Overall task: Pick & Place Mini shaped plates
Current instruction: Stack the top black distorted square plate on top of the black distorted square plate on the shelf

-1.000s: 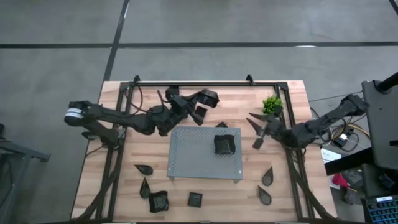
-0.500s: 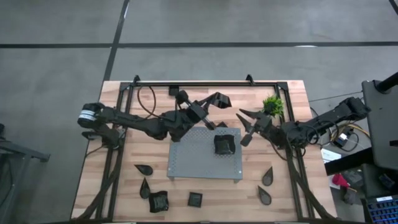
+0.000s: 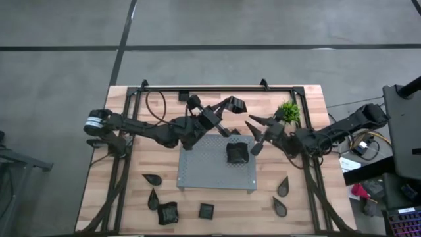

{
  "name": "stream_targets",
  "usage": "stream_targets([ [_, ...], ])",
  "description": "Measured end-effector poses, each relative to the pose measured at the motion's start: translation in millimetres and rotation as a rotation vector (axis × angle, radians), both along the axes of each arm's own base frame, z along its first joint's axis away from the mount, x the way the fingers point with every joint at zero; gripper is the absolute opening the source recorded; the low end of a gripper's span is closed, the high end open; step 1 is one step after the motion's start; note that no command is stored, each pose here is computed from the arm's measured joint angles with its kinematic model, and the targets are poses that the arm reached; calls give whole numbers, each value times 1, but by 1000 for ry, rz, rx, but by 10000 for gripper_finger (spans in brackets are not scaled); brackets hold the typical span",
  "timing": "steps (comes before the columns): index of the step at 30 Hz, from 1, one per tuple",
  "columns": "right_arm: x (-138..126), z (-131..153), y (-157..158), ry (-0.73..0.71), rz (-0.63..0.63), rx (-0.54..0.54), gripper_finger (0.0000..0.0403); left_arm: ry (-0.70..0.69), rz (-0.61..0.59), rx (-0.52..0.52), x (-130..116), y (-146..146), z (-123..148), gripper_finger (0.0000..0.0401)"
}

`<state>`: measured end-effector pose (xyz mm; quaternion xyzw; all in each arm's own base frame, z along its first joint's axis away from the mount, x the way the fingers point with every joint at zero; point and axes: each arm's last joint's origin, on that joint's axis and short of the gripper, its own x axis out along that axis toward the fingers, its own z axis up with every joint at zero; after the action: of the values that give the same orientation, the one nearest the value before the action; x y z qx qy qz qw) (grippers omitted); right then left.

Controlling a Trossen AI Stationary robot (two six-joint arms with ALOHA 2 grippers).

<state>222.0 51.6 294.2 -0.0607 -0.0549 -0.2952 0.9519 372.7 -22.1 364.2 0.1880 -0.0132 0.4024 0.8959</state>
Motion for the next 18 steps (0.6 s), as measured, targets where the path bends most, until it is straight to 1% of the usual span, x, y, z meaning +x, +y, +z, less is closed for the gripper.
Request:
stream_targets([
  [4, 3, -1, -2, -18, -5, 23, 132, 0, -11, 2, 0, -1, 0, 0],
  [8, 8, -4, -4, -29, 39, 34, 139, -13, -23, -7, 0, -1, 0, 0],
  [14, 19, -3, -5, -7, 28, 13, 146, -7, -40, -2, 0, -3, -2, 0],
  [18, 21, 0, -5, -4, 21, 0, 141, 2, -32, 1, 0, -5, -3, 0],
])
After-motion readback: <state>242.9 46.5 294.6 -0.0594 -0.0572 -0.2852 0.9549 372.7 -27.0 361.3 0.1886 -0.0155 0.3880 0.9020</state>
